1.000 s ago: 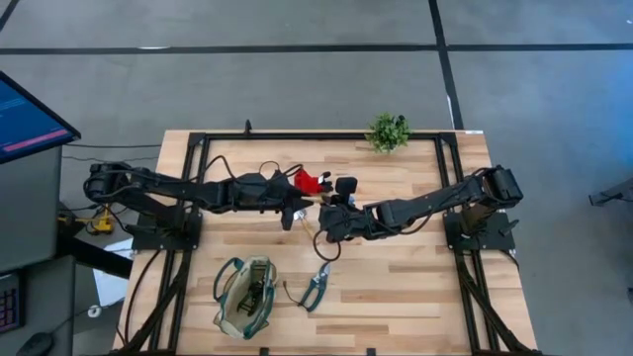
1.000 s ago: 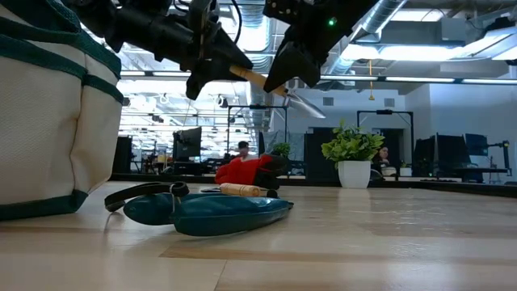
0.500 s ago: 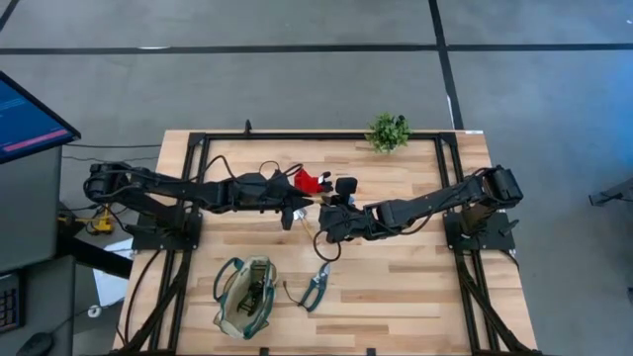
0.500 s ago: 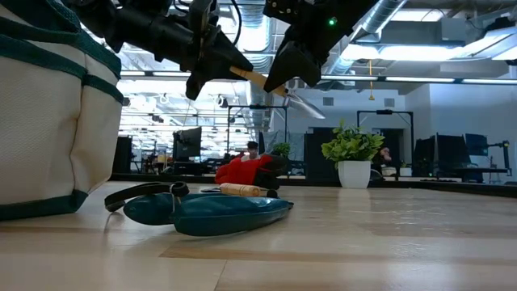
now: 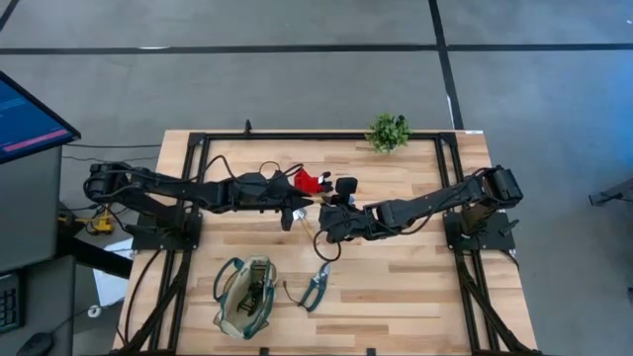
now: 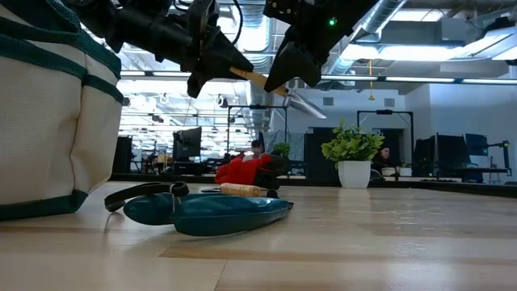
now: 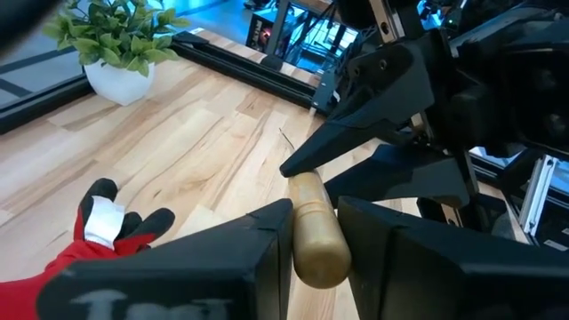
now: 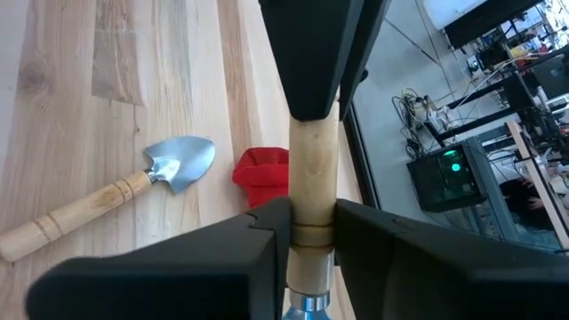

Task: Pick & Place Garden tools in Gardening bag
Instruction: Put the right brown trowel into the green gardening bag

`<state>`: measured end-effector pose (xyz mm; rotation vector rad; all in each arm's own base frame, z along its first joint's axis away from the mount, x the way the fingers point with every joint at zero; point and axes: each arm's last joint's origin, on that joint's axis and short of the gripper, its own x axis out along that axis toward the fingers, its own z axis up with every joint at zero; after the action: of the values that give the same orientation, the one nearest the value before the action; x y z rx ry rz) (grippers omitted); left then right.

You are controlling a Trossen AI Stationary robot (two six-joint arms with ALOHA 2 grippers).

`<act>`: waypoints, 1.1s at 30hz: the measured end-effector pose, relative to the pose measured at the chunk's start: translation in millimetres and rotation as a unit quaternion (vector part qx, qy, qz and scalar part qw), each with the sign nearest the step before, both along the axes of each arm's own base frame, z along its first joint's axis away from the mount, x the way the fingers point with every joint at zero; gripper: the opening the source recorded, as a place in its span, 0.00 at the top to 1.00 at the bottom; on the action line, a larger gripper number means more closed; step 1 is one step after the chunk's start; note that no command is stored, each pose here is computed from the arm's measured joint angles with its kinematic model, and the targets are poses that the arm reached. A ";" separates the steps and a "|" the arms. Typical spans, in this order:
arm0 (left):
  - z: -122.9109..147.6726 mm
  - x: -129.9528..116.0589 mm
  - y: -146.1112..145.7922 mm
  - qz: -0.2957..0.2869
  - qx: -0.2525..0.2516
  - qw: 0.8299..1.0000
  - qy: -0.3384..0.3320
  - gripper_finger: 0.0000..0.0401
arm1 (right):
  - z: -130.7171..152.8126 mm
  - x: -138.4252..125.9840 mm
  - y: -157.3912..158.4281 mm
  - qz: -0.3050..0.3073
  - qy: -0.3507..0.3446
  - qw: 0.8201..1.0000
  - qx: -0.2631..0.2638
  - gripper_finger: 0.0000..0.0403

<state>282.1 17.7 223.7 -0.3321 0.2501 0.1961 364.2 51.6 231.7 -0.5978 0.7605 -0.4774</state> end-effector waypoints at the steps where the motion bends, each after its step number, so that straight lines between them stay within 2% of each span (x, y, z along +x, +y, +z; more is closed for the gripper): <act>1: 0.0 0.0 0.0 -0.001 0.001 1.000 0.000 0.87 | 0.0 0.0 -0.1 0.000 0.000 1.000 0.000 0.83; 7: 1.8 0.2 -0.8 -0.008 0.003 1.000 -0.007 0.87 | -0.6 -0.2 -0.2 0.003 0.005 1.000 0.001 0.76; 15: 1.2 0.0 -0.6 -0.007 0.009 1.000 -0.003 0.87 | 0.7 -1.5 -0.3 0.034 0.046 0.997 -0.044 0.73; 23: 0.8 -0.3 3.6 0.004 0.011 1.000 0.000 0.87 | 12.2 -7.1 0.7 0.021 0.056 0.998 -0.029 0.71; 28: 0.5 -0.5 6.3 0.009 0.011 1.000 0.001 0.87 | 14.3 -8.5 3.7 0.014 0.055 0.998 -0.018 0.58; 33: 0.9 -0.7 6.3 0.008 0.016 1.000 0.001 0.87 | 11.0 -13.8 7.0 0.020 0.090 0.995 -0.033 0.41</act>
<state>281.4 23.9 224.5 -0.3025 0.2467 0.2155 350.4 58.7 242.7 -0.7236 0.9045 -0.4169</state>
